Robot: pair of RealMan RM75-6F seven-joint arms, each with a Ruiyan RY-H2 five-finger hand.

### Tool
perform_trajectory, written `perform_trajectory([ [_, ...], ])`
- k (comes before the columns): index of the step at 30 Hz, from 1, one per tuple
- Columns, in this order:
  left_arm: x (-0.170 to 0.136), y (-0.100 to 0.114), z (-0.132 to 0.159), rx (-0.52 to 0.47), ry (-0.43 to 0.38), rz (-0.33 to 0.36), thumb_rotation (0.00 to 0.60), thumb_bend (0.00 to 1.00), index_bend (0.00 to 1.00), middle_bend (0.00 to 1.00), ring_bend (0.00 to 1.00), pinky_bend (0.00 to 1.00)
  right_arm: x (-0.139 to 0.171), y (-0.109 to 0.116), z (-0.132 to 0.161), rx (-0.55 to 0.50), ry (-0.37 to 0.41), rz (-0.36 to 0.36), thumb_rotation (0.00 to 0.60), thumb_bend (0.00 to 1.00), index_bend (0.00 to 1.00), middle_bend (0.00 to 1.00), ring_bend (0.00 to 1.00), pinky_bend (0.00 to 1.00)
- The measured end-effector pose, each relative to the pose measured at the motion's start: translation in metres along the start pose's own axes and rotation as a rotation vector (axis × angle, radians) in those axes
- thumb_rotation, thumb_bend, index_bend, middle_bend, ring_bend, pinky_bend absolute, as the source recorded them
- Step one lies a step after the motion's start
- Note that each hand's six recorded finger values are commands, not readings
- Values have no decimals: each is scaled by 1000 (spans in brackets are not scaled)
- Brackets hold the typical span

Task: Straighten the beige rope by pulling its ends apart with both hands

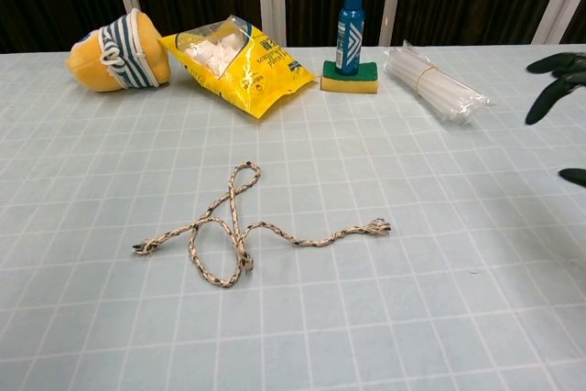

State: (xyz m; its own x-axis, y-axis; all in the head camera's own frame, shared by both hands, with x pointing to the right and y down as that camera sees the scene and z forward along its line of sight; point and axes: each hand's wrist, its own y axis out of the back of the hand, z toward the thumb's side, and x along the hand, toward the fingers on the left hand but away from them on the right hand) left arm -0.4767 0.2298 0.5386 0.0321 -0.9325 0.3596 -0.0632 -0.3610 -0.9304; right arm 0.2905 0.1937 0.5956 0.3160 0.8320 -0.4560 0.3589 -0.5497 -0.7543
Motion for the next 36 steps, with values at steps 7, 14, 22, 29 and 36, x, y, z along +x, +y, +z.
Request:
perform_trajectory([
  [7, 1, 1, 0, 0, -6, 0, 600, 20, 14, 0, 0, 0, -21, -39, 32, -3, 45, 73, 600, 310, 414, 108, 0, 0],
  [14, 2, 2, 0, -6, -7, 4, 600, 20, 14, 0, 0, 0, -38, -70, 49, -9, 41, 126, 600, 310, 439, 108, 0, 0],
  [22, 4, 0, -1, -8, -3, -2, 600, 20, 14, 0, 0, 0, -56, -94, 57, 1, 41, 142, 600, 310, 481, 115, 0, 0],
  [29, 6, -1, -1, -12, 1, -8, 600, 20, 14, 0, 0, 0, -69, -109, 61, 3, 38, 145, 600, 310, 506, 118, 0, 0],
  [36, 8, -2, -2, -14, 9, -13, 600, 20, 15, 0, 0, 0, -78, -119, 67, -6, 38, 152, 600, 311, 516, 118, 0, 0],
])
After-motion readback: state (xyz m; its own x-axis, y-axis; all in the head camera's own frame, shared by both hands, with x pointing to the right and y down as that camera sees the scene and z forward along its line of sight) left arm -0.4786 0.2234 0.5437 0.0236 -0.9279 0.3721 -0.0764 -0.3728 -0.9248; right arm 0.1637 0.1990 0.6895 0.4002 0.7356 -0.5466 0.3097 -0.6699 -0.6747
